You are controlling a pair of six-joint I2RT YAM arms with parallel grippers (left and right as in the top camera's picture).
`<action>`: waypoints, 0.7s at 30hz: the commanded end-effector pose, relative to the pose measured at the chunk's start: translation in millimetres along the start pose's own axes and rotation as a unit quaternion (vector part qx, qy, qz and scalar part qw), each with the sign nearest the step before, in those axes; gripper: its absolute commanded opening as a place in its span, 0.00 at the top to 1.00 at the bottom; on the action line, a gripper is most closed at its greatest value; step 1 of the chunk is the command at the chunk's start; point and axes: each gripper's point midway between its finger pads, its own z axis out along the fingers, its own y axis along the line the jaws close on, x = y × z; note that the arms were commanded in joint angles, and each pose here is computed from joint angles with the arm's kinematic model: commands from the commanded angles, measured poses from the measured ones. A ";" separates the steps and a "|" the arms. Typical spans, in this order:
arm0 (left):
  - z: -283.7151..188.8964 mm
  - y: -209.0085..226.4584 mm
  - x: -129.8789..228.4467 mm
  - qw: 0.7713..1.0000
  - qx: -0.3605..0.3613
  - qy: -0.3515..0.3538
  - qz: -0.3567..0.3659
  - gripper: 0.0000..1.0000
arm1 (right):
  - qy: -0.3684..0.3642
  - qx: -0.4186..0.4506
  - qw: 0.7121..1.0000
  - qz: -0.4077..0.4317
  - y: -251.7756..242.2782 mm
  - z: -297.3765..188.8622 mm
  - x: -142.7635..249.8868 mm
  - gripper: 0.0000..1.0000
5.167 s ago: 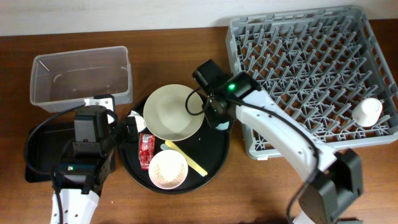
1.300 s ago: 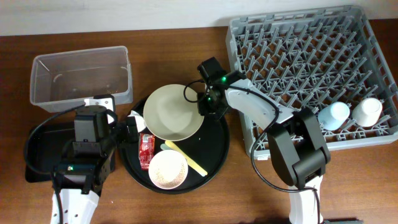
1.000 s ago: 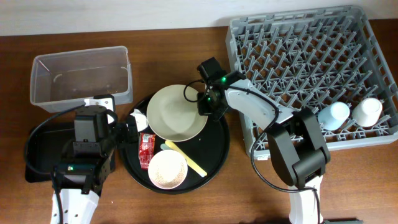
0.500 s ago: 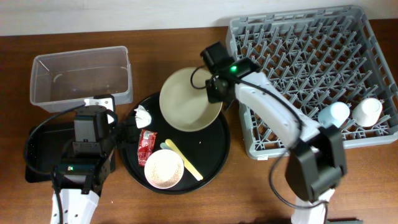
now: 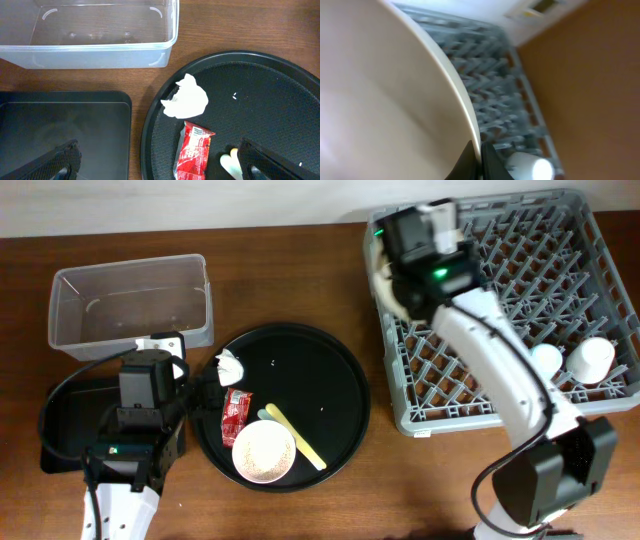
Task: Sort waste into correct bins and load items into the dishwasher rack
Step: 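Lift the beige plate and carry it to the rack's back edge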
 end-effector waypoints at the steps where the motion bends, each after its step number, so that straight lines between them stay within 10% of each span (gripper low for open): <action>1: -4.0 -0.8 -8.3 1.000 0.004 -0.010 -0.007 0.00 | 0.004 0.085 0.996 -0.009 -63.5 25.0 -10.2 0.96; 11: -4.0 -0.8 -8.3 1.000 0.004 -0.010 -0.007 0.00 | -0.067 0.144 0.986 -0.054 -159.1 81.1 -60.2 0.96; 21: -4.0 -0.8 -8.3 1.000 0.004 -0.010 -0.007 0.01 | 0.040 0.240 0.966 -0.086 -207.0 153.4 -10.5 0.96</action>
